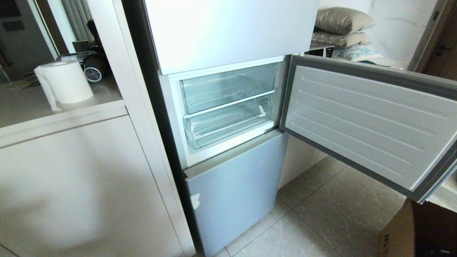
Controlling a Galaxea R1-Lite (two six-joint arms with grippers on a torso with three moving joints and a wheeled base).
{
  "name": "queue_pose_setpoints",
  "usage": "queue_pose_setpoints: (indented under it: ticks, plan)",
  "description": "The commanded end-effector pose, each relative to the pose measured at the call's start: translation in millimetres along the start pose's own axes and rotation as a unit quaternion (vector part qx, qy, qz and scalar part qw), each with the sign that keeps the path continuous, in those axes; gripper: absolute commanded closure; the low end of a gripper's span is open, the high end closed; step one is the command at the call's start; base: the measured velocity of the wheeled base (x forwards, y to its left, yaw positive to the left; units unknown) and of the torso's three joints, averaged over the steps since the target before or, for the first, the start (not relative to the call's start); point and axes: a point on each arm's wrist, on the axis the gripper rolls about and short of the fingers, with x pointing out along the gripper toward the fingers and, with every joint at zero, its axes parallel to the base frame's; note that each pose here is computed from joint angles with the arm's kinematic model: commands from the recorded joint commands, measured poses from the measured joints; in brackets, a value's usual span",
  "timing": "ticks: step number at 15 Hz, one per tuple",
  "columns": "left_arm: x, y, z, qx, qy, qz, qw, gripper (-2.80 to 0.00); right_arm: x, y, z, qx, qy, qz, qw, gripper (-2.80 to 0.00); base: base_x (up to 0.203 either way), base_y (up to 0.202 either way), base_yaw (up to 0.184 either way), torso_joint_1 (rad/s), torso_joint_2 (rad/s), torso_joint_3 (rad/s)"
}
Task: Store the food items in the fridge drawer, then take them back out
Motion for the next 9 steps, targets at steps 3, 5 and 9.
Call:
queue_pose_setpoints:
  ticks: [3, 5, 9]
  plan:
    - [0.1, 0.0, 0.0, 0.000, 0.001, 0.000, 1.0000, 0.00, -18.5, 1.8, -9.4, -0.008, -0.132, -0.019, 0.991, 0.00, 0.000, 0.000, 0.000, 0.000, 0.00, 0.000]
    - [0.1, 0.1, 0.0, 0.000, 0.001, 0.001, 1.0000, 0.00, -18.2, 1.2, -8.8, 0.012, -0.132, -0.024, 0.991, 0.00, 0.000, 0.000, 0.000, 0.000, 0.00, 0.000]
    - [0.1, 0.0, 0.0, 0.000, 0.001, 0.000, 1.0000, 0.00, -17.9, 1.3, -9.5, 0.016, -0.130, -0.024, 0.991, 0.00, 0.000, 0.000, 0.000, 0.000, 0.00, 0.000]
